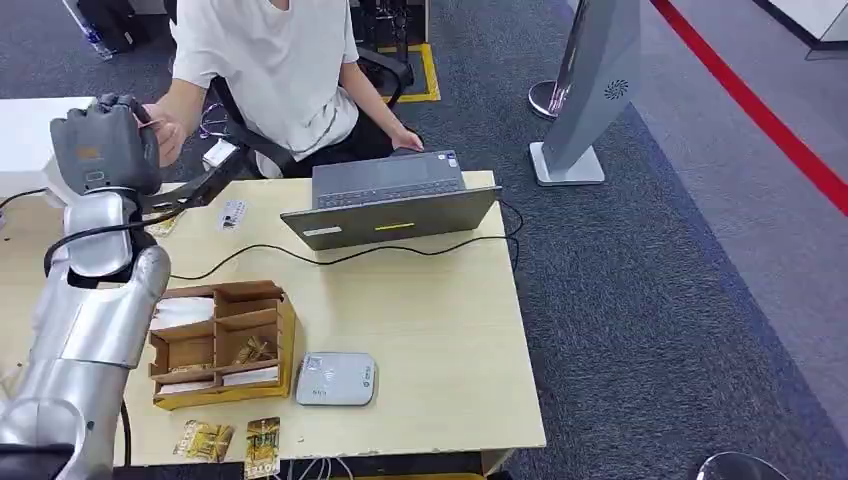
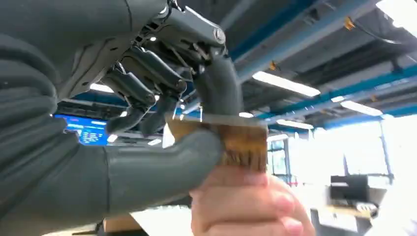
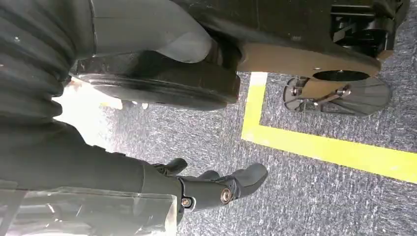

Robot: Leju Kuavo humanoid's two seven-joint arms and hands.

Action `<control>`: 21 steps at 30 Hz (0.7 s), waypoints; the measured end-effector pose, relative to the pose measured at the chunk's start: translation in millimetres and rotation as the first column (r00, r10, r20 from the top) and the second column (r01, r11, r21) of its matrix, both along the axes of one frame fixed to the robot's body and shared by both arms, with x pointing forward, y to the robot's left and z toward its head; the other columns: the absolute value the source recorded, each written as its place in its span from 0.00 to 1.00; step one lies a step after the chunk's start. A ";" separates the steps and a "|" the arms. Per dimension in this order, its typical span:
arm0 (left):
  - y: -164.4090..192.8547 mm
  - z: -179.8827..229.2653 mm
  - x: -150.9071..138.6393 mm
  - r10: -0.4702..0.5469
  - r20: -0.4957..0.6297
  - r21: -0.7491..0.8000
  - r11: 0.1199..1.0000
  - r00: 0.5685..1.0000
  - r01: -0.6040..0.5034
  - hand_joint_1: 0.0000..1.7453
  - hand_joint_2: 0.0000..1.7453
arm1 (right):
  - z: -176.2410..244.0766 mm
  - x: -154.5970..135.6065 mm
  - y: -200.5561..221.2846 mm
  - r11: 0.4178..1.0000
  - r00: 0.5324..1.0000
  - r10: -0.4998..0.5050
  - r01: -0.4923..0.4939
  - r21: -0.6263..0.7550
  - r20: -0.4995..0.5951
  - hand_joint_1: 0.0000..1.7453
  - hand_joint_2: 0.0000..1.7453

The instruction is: Pass the card to the sensor for recognition and then transmit it.

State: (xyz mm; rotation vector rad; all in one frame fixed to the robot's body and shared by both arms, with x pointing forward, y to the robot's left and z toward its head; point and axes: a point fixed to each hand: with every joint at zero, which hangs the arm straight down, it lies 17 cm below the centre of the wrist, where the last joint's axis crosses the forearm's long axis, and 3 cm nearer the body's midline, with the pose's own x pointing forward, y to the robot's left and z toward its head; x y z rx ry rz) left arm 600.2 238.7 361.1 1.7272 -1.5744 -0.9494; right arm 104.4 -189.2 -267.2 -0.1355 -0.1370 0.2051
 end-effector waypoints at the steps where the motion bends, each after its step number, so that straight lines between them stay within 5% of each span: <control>1: -5.3 -30.6 15.9 0.006 -0.097 -0.003 1.000 0.995 -0.006 0.00 1.00 | -0.2 -1.5 -0.3 1.000 1.000 0.000 0.000 -0.001 -0.011 0.00 1.00; 13: -11.8 -44.8 15.8 -0.038 -0.135 -0.040 0.999 0.990 0.033 0.00 1.00 | -0.1 -1.2 -0.1 1.000 1.000 -0.005 0.005 0.000 -0.010 0.00 1.00; 21: 27.9 -76.4 -47.0 -0.180 -0.086 -0.252 0.956 0.980 0.153 0.00 1.00 | -0.5 -3.0 3.1 0.997 0.998 -0.065 0.065 0.029 -0.008 0.00 1.00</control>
